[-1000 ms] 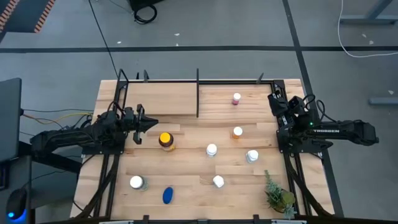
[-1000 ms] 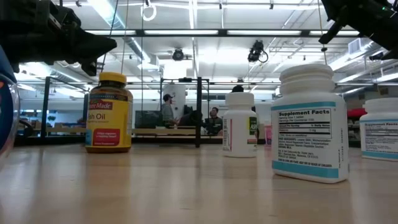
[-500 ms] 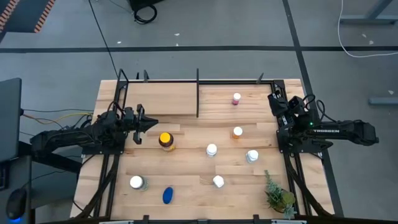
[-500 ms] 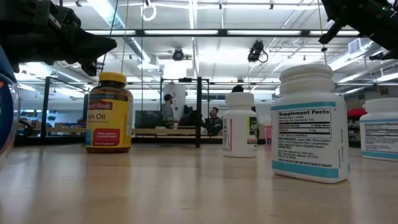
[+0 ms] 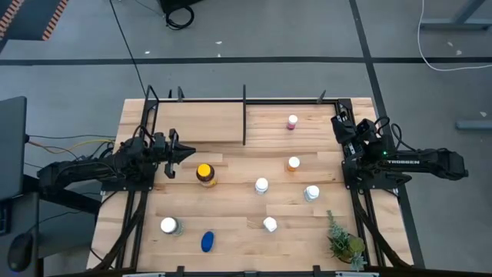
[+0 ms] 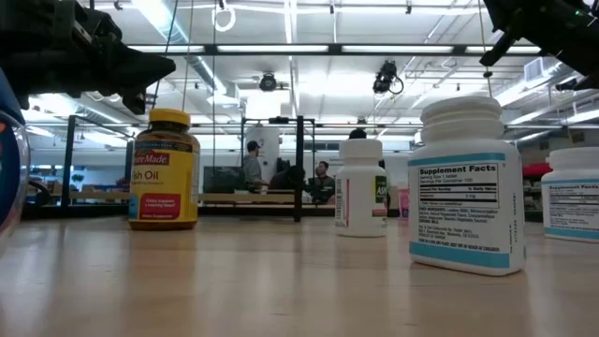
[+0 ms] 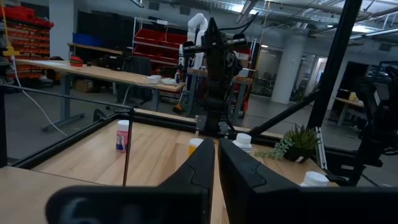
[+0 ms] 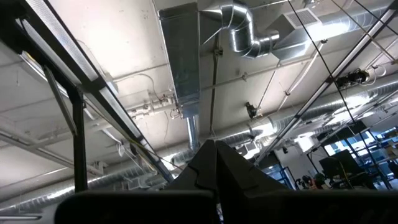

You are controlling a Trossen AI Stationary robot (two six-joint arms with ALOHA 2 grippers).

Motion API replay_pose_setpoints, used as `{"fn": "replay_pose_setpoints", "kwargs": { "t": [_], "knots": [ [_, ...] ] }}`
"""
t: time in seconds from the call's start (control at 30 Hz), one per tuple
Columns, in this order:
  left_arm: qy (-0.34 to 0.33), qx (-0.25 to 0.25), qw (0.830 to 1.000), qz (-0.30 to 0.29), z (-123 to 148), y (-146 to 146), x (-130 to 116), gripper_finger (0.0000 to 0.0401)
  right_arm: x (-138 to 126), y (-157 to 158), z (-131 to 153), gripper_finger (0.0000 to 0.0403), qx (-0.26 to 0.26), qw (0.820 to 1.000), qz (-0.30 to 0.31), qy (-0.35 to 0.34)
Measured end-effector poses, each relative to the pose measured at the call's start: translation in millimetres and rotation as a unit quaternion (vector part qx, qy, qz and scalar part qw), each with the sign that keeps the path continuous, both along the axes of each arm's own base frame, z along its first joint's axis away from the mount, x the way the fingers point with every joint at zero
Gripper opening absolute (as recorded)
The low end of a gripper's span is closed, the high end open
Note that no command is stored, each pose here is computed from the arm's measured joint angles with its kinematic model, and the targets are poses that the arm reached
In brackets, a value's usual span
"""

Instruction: Pick and place medicine bottles onto shelf by color

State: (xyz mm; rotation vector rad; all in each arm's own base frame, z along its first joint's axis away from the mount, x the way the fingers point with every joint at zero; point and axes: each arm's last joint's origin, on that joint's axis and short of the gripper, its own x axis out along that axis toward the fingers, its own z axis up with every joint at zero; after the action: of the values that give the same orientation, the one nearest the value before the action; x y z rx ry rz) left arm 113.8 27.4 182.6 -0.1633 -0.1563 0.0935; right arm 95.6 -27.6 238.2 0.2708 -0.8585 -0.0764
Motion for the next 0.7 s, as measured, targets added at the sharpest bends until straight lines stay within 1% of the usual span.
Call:
{"fn": "replay_pose_setpoints", "kwargs": {
  "t": [0.2,0.33,0.43,0.47,0.5,0.53,0.57,0.63,0.67,0.7],
  "knots": [
    [0.0,0.003,1.0,0.001,0,0,0,0.0036,0,0,0,0.0006,0.0,1.0,0.0,0.0],
    [0.002,0.018,0.998,0.058,0,3,-1,0.0031,0,0,0,0.0006,0.0,1.0,0.0,0.0],
    [-0.007,0.006,0.998,0.06,1,3,-1,0.0027,0,0,0,0.0006,0.0,1.0,0.0,0.0],
    [-0.024,-0.002,0.997,0.068,4,4,-1,0.0026,0,0,0,0.0006,0.0,1.0,0.0,0.0],
    [-0.047,-0.025,0.996,0.074,9,5,-2,0.0025,0,0,1,0.0006,0.001,1.0,-0.005,-0.002],
    [-0.072,-0.05,0.993,0.074,15,5,-3,0.0025,0,-1,4,0.0006,0.001,1.0,-0.011,-0.006],
    [-0.106,-0.059,0.99,0.071,25,5,-5,0.0026,0,-1,8,0.0006,0.007,1.0,-0.006,-0.015],
    [-0.173,-0.044,0.982,0.064,49,4,-9,0.0028,-1,0,16,0.0006,0.025,0.999,0.027,-0.035],
    [-0.198,-0.03,0.978,0.063,62,3,-11,0.003,0,0,22,0.0006,0.024,0.999,0.025,-0.039],
    [-0.215,-0.014,0.974,0.065,75,3,-13,0.0031,2,-2,28,0.0006,0.02,0.999,0.008,-0.036]
  ]
}}
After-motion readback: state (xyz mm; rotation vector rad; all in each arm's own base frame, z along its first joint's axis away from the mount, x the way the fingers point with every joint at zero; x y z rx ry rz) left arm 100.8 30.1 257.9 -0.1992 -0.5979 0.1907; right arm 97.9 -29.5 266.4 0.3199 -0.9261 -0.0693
